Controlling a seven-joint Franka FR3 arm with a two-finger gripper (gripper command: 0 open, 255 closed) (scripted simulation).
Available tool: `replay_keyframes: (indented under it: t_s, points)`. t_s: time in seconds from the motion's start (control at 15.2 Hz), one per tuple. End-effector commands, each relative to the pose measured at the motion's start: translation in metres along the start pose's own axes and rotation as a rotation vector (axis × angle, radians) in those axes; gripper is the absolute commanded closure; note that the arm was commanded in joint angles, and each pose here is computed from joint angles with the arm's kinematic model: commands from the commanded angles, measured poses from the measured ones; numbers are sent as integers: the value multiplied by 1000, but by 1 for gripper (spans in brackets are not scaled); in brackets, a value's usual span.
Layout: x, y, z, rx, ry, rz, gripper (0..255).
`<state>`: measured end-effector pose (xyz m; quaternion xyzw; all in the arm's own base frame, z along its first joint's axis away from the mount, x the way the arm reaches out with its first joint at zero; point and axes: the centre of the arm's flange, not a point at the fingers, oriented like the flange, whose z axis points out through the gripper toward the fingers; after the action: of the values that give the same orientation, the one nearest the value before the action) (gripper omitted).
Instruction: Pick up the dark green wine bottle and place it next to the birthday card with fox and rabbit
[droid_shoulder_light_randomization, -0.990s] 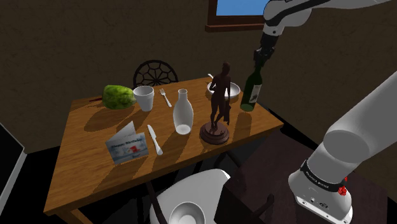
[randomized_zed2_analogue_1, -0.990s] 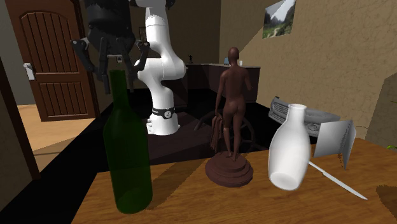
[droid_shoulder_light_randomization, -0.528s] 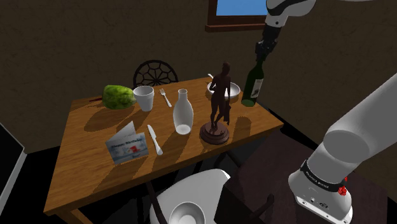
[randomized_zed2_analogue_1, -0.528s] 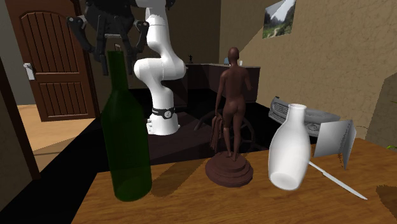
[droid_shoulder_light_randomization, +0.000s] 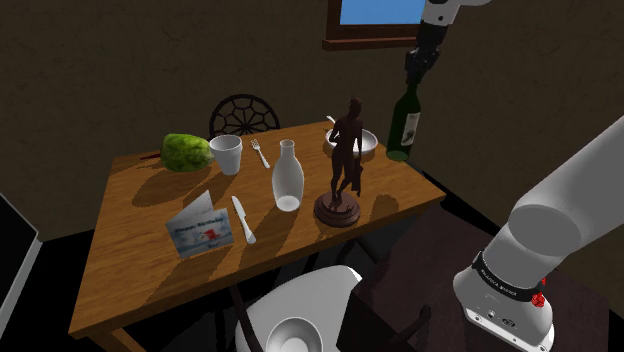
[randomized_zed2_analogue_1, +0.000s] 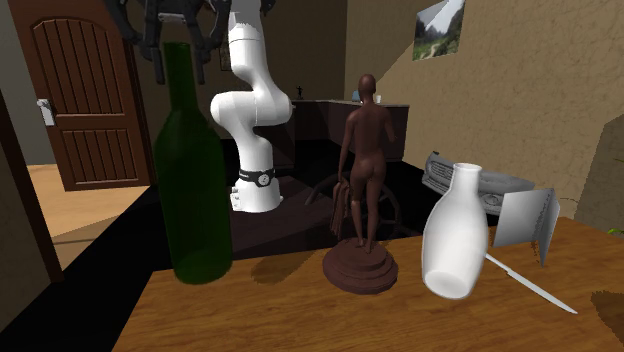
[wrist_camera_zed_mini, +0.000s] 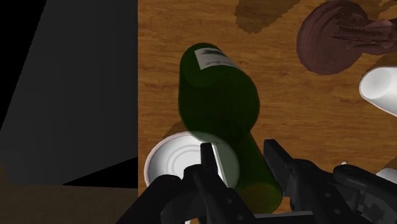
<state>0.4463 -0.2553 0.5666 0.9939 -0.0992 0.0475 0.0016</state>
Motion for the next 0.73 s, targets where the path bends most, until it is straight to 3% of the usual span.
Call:
replay_keyframes:
  t_s: [0.0, 0.66]
  points:
    - [1, 0, -12, 0, 0, 0, 255]
    - [6, 0, -64, 0, 0, 0, 255]
